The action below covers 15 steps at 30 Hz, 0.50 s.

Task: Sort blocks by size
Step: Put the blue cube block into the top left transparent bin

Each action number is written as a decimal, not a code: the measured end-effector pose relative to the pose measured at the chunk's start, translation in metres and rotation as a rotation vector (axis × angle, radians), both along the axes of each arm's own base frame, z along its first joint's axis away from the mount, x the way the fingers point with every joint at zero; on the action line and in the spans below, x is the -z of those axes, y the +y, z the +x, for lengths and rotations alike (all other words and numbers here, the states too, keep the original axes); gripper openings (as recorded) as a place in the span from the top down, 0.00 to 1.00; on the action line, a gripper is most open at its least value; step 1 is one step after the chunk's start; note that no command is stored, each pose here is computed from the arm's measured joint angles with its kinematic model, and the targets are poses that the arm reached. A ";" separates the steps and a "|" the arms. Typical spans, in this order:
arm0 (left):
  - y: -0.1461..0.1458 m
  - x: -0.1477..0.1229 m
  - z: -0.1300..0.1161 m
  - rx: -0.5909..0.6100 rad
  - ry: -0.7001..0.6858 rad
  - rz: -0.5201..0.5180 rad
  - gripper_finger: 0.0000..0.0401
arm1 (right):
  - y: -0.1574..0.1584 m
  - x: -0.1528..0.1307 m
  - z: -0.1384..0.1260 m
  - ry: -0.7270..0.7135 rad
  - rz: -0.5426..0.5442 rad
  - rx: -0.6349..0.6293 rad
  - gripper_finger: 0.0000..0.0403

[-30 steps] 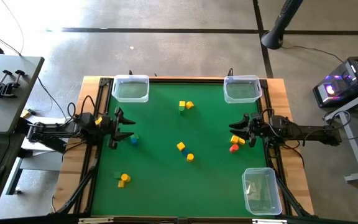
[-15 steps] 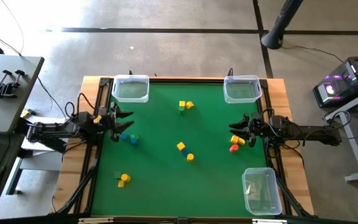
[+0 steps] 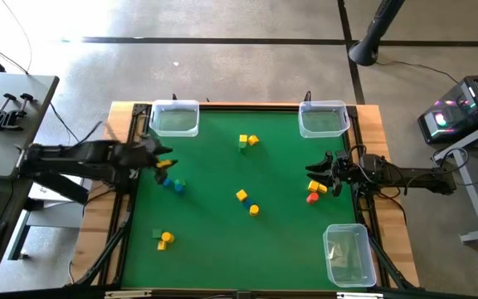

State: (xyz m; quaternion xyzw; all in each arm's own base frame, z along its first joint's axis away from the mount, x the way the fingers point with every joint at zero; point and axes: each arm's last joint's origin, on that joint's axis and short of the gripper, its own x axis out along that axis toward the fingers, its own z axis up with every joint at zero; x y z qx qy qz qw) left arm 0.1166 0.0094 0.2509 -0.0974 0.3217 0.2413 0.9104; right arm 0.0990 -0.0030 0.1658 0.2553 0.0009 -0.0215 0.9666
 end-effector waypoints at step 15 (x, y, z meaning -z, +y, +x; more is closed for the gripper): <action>-0.005 0.025 0.056 0.080 0.777 -0.140 0.41 | 0.000 0.000 0.000 0.000 0.000 0.000 0.61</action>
